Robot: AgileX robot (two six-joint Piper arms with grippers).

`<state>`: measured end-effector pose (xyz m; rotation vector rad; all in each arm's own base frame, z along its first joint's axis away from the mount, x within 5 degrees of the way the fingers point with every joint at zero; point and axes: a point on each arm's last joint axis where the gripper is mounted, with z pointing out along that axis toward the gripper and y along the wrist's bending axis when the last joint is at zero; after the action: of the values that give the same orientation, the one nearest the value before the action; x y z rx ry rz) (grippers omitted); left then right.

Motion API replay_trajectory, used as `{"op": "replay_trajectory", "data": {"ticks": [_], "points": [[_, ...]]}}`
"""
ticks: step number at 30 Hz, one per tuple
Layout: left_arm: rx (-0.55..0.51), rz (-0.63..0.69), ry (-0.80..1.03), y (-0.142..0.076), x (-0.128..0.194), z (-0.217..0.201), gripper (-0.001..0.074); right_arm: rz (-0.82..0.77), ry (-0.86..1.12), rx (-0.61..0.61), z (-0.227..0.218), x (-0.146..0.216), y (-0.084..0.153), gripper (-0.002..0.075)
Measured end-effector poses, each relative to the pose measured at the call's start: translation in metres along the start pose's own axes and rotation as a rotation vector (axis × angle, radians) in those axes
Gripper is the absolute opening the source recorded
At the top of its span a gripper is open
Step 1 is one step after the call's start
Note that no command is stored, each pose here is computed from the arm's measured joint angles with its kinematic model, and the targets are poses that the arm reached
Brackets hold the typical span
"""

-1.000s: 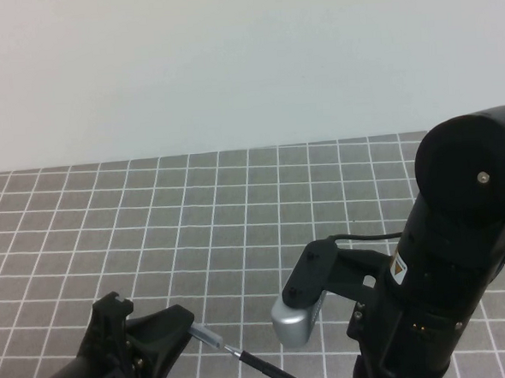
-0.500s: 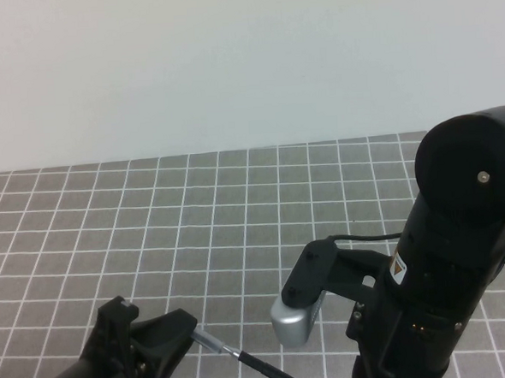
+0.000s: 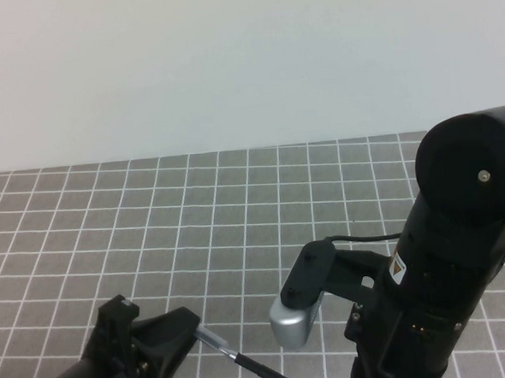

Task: Cap the pen
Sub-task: 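Pick up the pen and its cap, cap the pen, and set it down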

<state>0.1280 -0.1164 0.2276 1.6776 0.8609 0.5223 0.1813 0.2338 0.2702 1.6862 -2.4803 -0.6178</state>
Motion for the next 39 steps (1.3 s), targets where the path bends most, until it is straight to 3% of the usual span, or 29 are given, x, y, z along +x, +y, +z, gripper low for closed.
{"op": "replay_trajectory", "data": {"ticks": [13, 39], "points": [[0.005, -0.013, -0.025, -0.001, -0.005, 0.0, 0.0001, -0.028, -0.024, 0.015, 0.0, -0.002, -0.001, -0.0004], [0.033, 0.115, -0.093, -0.004, -0.012, -0.001, 0.0001, -0.038, -0.052, 0.001, -0.009, -0.019, -0.002, -0.0004]]}}
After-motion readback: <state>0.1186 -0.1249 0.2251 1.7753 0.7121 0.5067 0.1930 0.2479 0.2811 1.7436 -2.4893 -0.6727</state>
